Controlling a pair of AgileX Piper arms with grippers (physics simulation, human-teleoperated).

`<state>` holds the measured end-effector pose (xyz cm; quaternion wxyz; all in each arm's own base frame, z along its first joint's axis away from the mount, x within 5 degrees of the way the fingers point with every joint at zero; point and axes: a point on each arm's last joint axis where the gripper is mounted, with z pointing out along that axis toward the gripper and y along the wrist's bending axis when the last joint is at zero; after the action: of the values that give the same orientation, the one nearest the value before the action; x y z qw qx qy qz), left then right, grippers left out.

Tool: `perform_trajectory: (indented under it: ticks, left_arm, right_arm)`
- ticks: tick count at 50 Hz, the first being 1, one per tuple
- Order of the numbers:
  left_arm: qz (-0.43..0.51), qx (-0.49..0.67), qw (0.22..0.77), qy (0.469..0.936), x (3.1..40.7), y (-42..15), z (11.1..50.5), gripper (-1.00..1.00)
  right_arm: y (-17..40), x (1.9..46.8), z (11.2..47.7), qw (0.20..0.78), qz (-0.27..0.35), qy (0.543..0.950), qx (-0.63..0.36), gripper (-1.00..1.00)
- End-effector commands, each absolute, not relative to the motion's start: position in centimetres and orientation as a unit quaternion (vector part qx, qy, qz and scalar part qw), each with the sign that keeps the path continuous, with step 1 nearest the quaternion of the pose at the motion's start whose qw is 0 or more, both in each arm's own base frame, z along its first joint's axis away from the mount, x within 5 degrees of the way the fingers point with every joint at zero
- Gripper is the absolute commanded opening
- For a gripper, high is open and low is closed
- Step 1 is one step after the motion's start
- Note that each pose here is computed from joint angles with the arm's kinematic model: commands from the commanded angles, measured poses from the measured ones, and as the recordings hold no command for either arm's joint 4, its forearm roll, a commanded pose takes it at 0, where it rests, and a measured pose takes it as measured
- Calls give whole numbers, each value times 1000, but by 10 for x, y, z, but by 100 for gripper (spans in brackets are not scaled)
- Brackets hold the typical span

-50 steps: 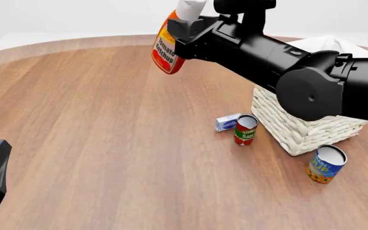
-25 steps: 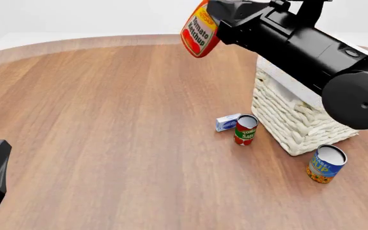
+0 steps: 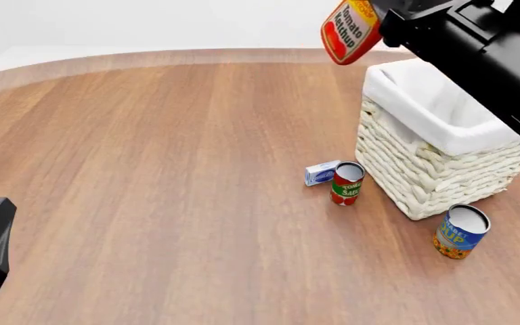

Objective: Pick up the ketchup, and put it in the basket.

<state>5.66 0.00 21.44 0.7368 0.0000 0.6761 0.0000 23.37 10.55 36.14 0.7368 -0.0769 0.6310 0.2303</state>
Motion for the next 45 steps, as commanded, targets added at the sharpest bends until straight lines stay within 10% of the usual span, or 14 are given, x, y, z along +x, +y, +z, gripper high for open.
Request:
perform_trajectory:
  ticks: [1,45]
  left_arm:
    - [0,0,737,676,57,0,214,100]
    - [0,0,737,676,57,0,214,100]
  right_arm:
    - [77,229,369,755,202,623,-40,-100]
    - [6,217,338,753,71,653,43,-100]
